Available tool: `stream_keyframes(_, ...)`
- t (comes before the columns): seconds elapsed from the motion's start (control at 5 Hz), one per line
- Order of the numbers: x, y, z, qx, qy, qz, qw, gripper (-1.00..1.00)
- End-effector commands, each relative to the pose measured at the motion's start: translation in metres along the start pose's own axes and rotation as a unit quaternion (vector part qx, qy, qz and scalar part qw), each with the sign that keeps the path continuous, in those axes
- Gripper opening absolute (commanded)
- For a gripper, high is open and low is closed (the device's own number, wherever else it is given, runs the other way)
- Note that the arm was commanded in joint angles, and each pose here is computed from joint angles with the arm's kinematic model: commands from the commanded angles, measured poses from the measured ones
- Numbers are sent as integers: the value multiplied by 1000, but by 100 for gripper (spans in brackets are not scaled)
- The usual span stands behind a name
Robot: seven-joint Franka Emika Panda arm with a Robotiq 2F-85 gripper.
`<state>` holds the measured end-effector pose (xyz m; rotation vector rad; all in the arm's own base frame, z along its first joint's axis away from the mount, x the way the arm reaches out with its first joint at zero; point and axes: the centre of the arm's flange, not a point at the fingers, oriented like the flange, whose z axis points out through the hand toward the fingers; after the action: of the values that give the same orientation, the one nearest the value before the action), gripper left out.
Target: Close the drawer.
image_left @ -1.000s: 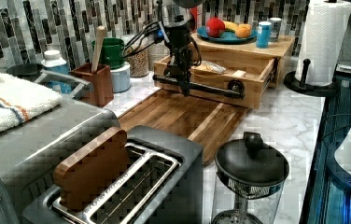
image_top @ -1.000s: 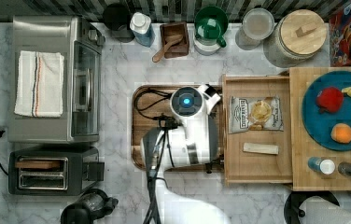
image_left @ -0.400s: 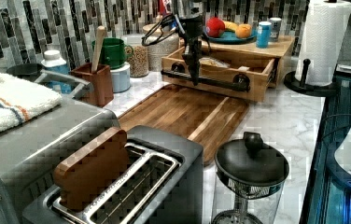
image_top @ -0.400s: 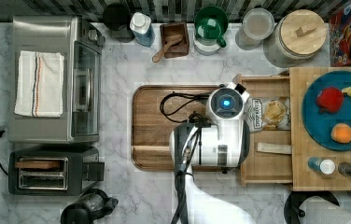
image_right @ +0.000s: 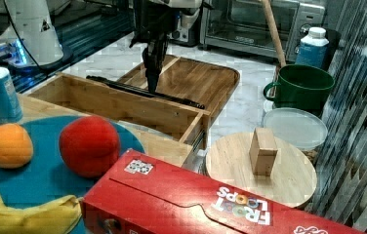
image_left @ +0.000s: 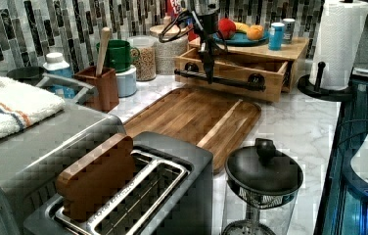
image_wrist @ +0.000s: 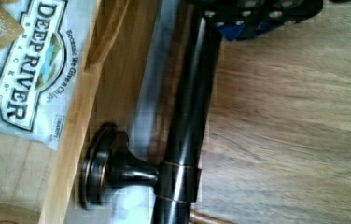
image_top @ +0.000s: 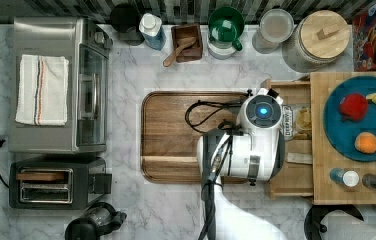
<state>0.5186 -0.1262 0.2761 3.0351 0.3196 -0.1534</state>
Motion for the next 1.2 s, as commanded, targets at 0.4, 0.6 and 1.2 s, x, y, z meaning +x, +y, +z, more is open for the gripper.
stream_keyframes(0.4, -38, 222, -23, -83, 54, 58, 993, -100)
stream_keyframes(0.6, -50, 249, -38, -95, 42, 63, 993, -100)
stream_keyframes(1.2, -52, 242, -48, -74, 34, 91, 992, -100)
